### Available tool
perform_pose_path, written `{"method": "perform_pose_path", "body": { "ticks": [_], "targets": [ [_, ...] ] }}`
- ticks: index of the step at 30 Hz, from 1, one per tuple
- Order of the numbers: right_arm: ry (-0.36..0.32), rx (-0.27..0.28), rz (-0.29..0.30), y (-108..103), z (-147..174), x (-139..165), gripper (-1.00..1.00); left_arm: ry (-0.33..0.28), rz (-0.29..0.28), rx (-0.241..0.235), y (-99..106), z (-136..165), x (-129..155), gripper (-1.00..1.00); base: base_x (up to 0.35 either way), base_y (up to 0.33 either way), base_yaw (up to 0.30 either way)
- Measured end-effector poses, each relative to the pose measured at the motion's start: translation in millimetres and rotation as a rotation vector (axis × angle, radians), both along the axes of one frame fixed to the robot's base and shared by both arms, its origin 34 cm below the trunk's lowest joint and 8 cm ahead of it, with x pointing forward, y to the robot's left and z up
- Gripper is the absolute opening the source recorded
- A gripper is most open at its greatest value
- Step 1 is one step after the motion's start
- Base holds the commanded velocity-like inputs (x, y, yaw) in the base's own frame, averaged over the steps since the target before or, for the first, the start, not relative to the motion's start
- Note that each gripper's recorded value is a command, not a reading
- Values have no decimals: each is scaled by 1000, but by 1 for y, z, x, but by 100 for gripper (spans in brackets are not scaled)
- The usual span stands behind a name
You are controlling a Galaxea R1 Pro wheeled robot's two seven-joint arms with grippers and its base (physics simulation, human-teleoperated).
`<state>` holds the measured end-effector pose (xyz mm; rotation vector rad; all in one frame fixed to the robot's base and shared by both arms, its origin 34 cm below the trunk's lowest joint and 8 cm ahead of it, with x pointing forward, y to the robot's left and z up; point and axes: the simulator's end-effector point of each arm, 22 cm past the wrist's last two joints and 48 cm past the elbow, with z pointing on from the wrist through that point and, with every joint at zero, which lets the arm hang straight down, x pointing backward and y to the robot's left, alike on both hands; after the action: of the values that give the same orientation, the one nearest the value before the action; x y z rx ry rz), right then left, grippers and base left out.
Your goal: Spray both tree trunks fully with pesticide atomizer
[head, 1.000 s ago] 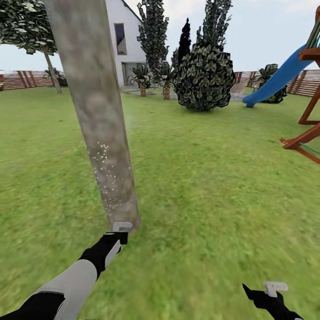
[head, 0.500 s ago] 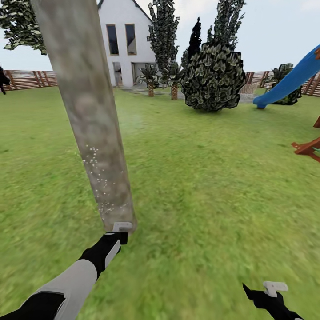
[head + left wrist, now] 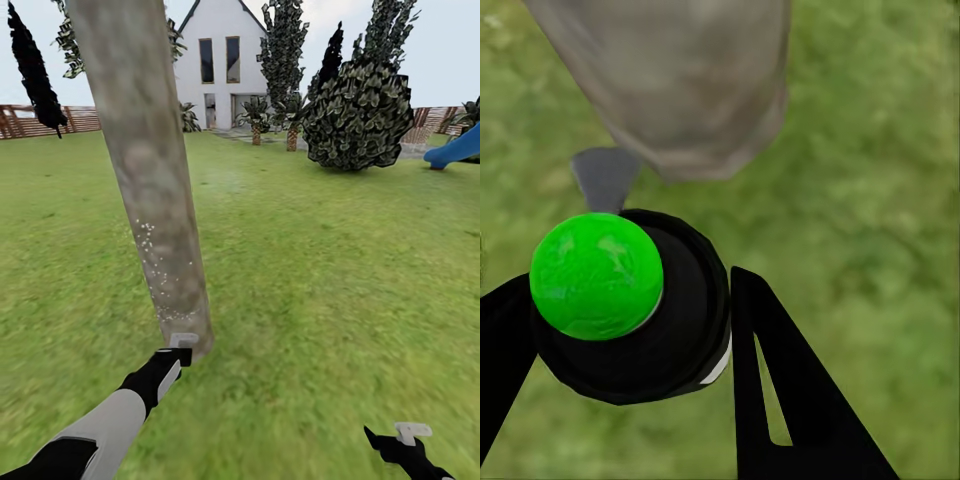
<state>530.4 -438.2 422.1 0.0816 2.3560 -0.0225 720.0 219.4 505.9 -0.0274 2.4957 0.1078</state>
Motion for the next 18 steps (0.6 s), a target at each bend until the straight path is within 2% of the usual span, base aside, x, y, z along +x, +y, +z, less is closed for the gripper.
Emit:
{"method": "perform_pose_path", "body": {
  "ticks": [4,13,18],
  "targets": [
    [0,0,0,0,0,0,100,0,-1,1,0,0,0,-100,162,-253,232],
    [0,0,0,0,0,0,100,0,0,1,0,0,0,-100,127,-257,34],
    [0,0,0,0,0,0,100,0,0,0,0,0,0,-100,111,-260,230]
  ]
}}
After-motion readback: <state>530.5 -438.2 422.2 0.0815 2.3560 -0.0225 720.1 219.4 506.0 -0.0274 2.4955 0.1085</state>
